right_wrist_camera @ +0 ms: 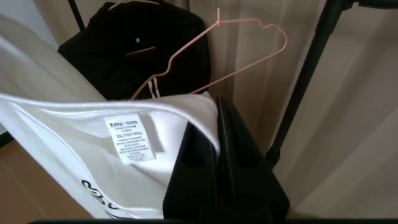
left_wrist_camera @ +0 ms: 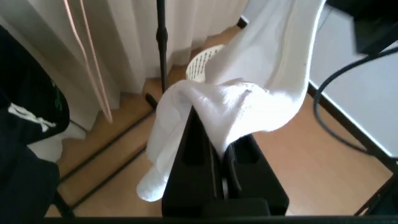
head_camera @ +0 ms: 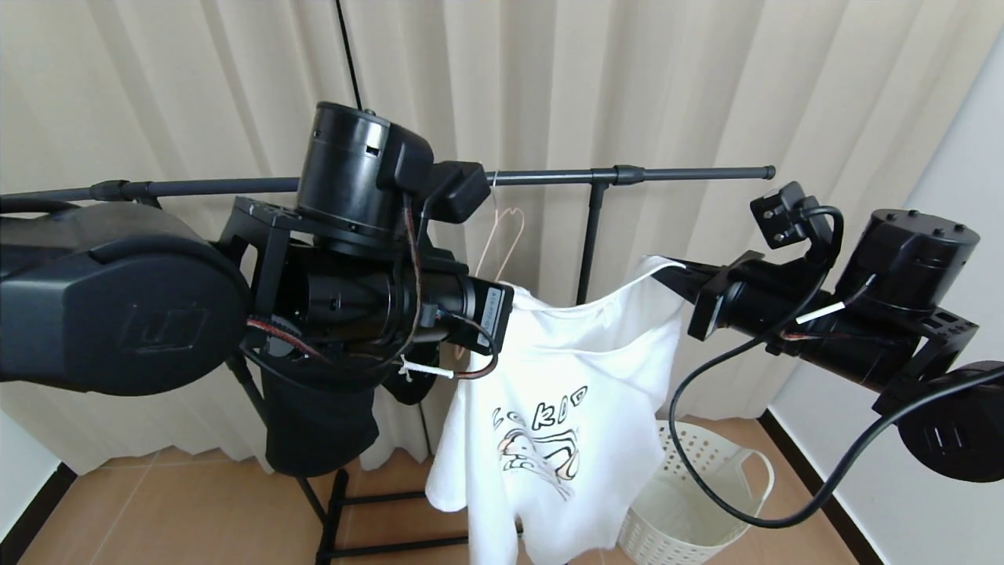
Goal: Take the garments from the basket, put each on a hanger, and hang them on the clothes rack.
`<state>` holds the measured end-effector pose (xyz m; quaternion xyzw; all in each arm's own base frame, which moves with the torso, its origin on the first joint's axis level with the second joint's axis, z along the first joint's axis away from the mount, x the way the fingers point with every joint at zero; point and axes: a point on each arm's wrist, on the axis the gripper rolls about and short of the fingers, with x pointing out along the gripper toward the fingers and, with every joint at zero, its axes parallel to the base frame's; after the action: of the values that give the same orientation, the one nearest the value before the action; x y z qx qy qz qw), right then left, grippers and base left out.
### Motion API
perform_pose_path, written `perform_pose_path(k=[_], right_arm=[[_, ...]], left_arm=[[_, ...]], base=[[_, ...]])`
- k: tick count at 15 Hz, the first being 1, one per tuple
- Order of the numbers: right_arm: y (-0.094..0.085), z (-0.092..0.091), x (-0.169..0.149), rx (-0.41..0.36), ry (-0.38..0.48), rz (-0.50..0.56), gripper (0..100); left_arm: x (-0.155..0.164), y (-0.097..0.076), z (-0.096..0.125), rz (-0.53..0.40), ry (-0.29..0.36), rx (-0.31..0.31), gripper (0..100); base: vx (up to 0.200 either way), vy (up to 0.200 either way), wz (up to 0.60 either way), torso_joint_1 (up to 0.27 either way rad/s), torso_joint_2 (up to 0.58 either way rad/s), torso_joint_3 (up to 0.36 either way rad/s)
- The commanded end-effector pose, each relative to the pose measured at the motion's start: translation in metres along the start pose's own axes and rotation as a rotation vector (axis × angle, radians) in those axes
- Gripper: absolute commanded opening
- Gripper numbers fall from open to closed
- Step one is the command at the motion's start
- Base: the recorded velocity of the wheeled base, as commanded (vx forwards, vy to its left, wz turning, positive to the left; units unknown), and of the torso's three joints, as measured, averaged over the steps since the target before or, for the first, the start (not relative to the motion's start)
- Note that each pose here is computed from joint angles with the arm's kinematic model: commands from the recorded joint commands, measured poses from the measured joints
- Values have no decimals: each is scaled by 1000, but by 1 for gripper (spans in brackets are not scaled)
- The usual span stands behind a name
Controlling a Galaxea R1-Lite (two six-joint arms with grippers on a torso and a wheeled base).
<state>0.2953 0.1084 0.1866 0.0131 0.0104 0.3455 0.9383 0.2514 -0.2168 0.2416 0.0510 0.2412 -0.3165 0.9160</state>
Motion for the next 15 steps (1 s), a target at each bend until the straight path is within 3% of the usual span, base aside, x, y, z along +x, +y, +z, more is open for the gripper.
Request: perform_pose_path(k=[1, 6, 8, 10, 15], right_arm=[[5, 16, -13, -21, -48, -2, 0], [-5, 29, -26, -42, -89, -64, 0], [-7, 32, -29, -48, -98, -73, 0], [-8, 33, -31, -56, -101, -79, 0], [-8, 33, -30, -69, -99, -80, 0]], left_arm=[[5, 0, -16, 1, 58, 5, 100], [11, 4, -21, 14, 82, -2, 100], [28, 13, -20, 61, 92, -18, 100], [56, 27, -17, 168, 97, -34, 100], [116, 53, 3, 313, 27, -97, 100]], base=[[0, 0, 0, 0, 0, 0], [0, 0, 0, 0, 0, 0], [0, 0, 0, 0, 0, 0], [0, 0, 0, 0, 0, 0], [0, 0, 0, 0, 0, 0]])
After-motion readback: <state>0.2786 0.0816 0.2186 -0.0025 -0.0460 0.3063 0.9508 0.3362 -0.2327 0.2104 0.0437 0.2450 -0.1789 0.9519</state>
